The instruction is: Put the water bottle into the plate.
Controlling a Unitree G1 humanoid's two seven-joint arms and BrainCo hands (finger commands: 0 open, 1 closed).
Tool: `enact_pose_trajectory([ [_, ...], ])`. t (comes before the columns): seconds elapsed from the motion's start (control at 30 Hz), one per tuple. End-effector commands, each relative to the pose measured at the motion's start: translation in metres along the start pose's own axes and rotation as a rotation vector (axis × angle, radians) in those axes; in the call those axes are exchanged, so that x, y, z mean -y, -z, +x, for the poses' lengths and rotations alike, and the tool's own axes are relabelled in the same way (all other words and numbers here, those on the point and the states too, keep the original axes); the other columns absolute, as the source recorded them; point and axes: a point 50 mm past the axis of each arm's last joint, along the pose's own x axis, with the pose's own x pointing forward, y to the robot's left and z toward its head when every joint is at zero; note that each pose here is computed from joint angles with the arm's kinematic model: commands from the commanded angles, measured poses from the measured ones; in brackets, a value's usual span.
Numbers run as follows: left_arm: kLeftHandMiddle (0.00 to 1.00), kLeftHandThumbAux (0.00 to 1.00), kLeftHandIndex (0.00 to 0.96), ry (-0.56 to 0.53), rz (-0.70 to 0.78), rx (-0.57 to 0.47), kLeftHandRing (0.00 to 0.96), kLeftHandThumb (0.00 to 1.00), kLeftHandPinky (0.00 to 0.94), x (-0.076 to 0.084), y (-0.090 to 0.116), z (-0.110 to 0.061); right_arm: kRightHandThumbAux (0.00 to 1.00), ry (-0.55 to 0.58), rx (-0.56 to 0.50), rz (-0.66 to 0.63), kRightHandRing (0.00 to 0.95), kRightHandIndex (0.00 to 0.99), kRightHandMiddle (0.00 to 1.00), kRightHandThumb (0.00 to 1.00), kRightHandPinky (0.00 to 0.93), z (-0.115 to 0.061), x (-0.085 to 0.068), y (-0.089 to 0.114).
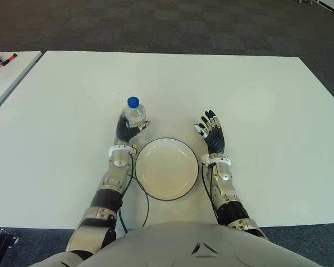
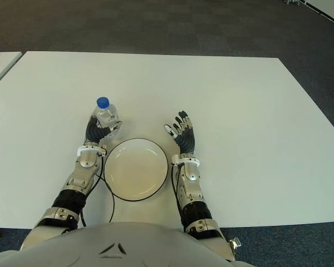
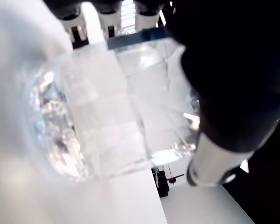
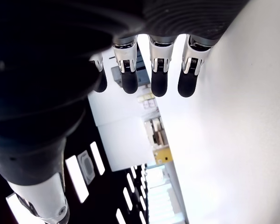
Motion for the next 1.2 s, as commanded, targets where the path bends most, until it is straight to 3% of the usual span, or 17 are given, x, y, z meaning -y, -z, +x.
enact_pose_trajectory([
  [0.03, 0.434, 0.704, 0.369, -0.070, 0.025, 0.056, 0.486, 0.737, 0.532, 0.0025, -0.0073, 0.0036, 0.789, 0.017, -0.128, 0.139, 0.093, 0.085, 0.102, 0.067, 0.132, -0.0131, -0.0316, 0.0251],
  [0.23, 0.505, 0.683, 0.370, -0.069, 0.058, 0.069, 0.614, 0.824, 0.641, 0.0026, -0.0057, 0.0031, 0.787, 0.017, -0.130, 0.140, 0.087, 0.084, 0.096, 0.063, 0.125, -0.0130, -0.0316, 0.0253],
  [0.43, 0.514, 0.681, 0.365, -0.064, 0.068, 0.071, 0.648, 0.834, 0.626, 0.0028, -0.0055, 0.0030, 0.788, 0.015, -0.131, 0.137, 0.088, 0.083, 0.096, 0.063, 0.130, -0.0131, -0.0315, 0.0255],
  [0.6, 0.484, 0.666, 0.349, -0.066, 0.062, 0.072, 0.586, 0.920, 0.625, 0.0032, -0.0054, 0.0036, 0.789, 0.016, -0.132, 0.138, 0.090, 0.082, 0.097, 0.062, 0.133, -0.0126, -0.0314, 0.0256],
  [0.9, 0.487, 0.662, 0.346, -0.062, 0.036, 0.061, 0.570, 0.939, 0.616, 0.0035, -0.0035, 0.0048, 0.788, 0.019, -0.132, 0.140, 0.093, 0.082, 0.099, 0.061, 0.134, -0.0122, -0.0309, 0.0255],
  [1.2, 0.517, 0.651, 0.371, -0.078, 0.053, 0.065, 0.559, 0.947, 0.707, 0.0039, -0.0029, 0.0053, 0.788, 0.022, -0.132, 0.143, 0.095, 0.085, 0.101, 0.065, 0.138, -0.0121, -0.0301, 0.0256],
])
